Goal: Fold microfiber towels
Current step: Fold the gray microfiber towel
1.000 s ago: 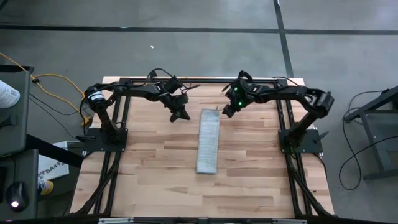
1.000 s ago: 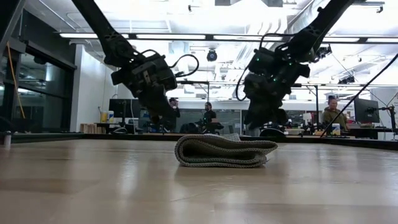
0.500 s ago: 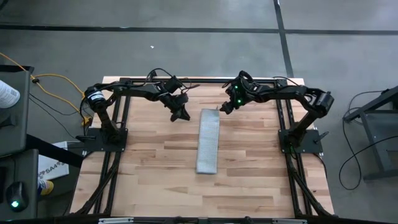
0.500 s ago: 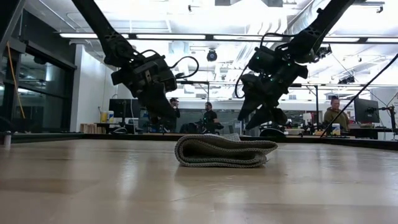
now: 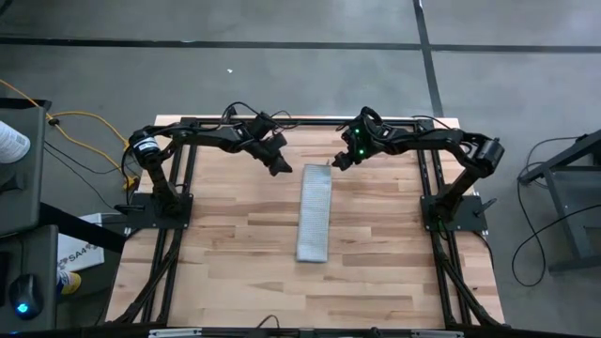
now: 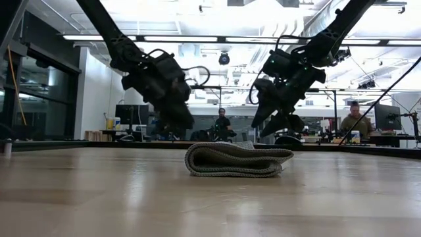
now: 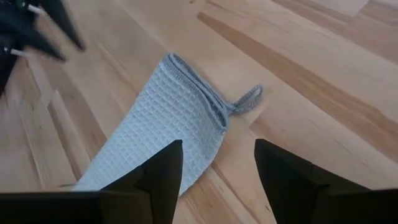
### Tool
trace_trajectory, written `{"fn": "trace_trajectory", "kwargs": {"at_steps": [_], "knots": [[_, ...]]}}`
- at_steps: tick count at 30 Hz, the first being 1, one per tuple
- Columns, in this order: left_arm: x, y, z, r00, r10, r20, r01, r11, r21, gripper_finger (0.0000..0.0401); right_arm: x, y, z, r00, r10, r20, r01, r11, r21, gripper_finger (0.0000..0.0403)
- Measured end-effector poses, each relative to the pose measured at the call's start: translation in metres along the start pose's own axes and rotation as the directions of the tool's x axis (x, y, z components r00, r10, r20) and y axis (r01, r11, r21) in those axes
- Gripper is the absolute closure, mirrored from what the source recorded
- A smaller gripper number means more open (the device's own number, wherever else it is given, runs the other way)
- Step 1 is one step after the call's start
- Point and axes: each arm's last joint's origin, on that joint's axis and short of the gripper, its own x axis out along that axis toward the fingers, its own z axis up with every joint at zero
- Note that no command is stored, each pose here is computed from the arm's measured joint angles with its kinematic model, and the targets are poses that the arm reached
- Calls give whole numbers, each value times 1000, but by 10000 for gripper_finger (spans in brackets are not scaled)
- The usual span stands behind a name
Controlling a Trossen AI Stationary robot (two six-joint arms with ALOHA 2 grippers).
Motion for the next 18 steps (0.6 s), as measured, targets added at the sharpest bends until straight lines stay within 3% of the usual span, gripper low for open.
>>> {"fn": "trace_trajectory", "kwargs": {"at_steps": [3, 7, 12, 16, 18], "knots": [[0, 4, -2, 993, 120, 6, -120, 992, -40, 320, 0, 0, 0, 1000, -21, 6, 21, 1000, 5, 209], [1, 6, 3, 978, 206, 27, -203, 975, -89, 320, 1, 2, -1, 1000, -23, 9, 23, 1000, 8, 209], [19, 11, 30, 982, 187, 40, -182, 978, -101, 320, 1, 1, -1, 1000, -27, 5, 27, 1000, 12, 209], [35, 5, 38, 978, 174, -111, -183, 980, -74, 320, 2, 3, -4, 1000, -21, -18, 21, 1000, 10, 209], [39, -1, 42, 971, 178, -157, -181, 984, -6, 320, 3, 4, -5, 1000, -20, -24, 20, 1000, 2, 209]]}}
